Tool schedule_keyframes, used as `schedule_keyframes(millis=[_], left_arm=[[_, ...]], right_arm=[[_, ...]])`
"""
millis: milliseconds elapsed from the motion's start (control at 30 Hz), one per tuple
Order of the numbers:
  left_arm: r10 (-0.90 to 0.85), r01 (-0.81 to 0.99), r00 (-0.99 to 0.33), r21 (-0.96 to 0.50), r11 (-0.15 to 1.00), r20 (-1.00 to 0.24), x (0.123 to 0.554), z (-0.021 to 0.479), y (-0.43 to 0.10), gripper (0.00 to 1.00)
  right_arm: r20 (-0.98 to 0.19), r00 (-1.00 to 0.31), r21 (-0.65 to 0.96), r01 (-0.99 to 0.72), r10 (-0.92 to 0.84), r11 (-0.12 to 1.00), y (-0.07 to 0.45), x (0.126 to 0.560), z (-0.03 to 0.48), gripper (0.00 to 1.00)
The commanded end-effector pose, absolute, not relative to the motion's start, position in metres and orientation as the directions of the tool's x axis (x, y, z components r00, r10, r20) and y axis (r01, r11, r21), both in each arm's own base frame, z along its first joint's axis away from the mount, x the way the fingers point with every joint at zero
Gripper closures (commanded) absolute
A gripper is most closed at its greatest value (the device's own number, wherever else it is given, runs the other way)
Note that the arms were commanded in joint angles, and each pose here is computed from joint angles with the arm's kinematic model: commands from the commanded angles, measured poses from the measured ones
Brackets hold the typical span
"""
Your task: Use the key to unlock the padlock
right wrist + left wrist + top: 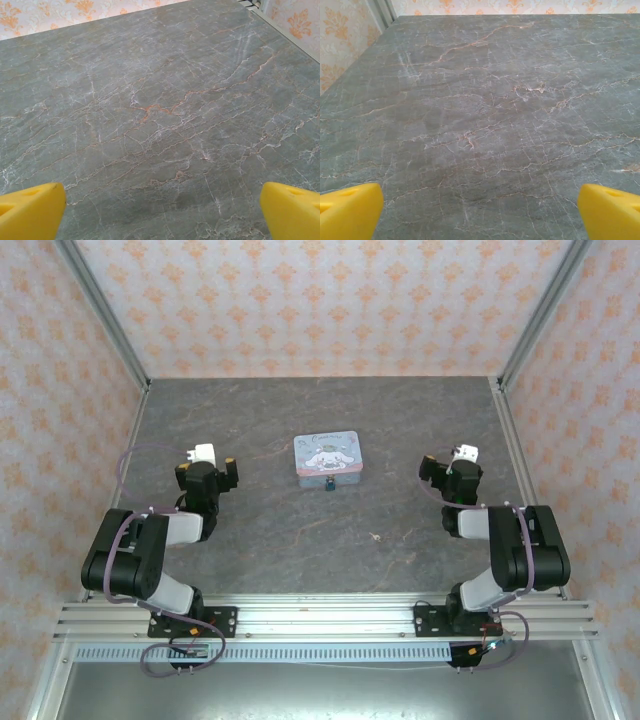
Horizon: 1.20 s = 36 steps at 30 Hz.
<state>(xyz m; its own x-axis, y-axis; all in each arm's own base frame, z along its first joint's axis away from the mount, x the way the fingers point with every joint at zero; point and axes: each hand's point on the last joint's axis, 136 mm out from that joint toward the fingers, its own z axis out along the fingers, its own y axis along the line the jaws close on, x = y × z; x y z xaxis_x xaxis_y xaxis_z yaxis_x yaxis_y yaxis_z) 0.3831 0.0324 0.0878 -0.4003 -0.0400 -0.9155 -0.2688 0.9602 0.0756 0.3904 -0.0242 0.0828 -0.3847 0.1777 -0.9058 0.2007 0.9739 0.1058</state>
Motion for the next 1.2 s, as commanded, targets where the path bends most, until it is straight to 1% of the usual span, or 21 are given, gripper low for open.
schedule_keyframes(millis=[0,733,833,967,1033,1100,1133,1167], left_arm=[[-0.046,-0.281,-0.376,0.067,0.957,-0.925,0.389,0.097,0.035,0.00],[-0.047,-0.278,-0.373,0.064,0.958,-0.927,0.389,0.097,0.034,0.00],[-0.046,-0.277,-0.373,0.064,0.959,-0.927,0.388,0.106,0.034,0.00],[-0.067,-0.326,-0.340,0.051,0.944,-0.938,0.376,0.139,0.042,0.00],[-0.125,-0.344,-0.310,-0.011,0.939,-0.942,0.369,0.162,0.042,0.00],[-0.210,-0.320,-0.314,-0.105,0.942,-0.926,0.365,0.182,0.033,0.00],[-0.264,-0.308,-0.326,-0.162,0.938,-0.908,0.362,0.188,0.026,0.00],[-0.327,-0.304,-0.339,-0.227,0.925,-0.882,0.359,0.192,0.021,0.00]], right_arm=[[-0.913,-0.373,0.092,0.208,0.166,0.974,-0.026,0.395,0.088,0.01],[-0.913,-0.370,0.101,0.205,0.173,0.974,-0.026,0.394,0.088,0.01],[-0.914,-0.365,0.102,0.212,0.175,0.972,-0.027,0.395,0.097,0.01],[-0.896,-0.397,0.120,0.219,0.200,0.968,-0.025,0.388,0.125,0.01],[-0.872,-0.422,0.175,0.203,0.248,0.963,-0.018,0.382,0.135,0.01],[-0.834,-0.464,0.247,0.170,0.299,0.954,-0.004,0.373,0.143,0.01],[-0.798,-0.507,0.285,0.158,0.326,0.945,0.005,0.366,0.140,0.01],[-0.778,-0.522,0.329,0.136,0.350,0.934,0.015,0.358,0.147,0.02]])
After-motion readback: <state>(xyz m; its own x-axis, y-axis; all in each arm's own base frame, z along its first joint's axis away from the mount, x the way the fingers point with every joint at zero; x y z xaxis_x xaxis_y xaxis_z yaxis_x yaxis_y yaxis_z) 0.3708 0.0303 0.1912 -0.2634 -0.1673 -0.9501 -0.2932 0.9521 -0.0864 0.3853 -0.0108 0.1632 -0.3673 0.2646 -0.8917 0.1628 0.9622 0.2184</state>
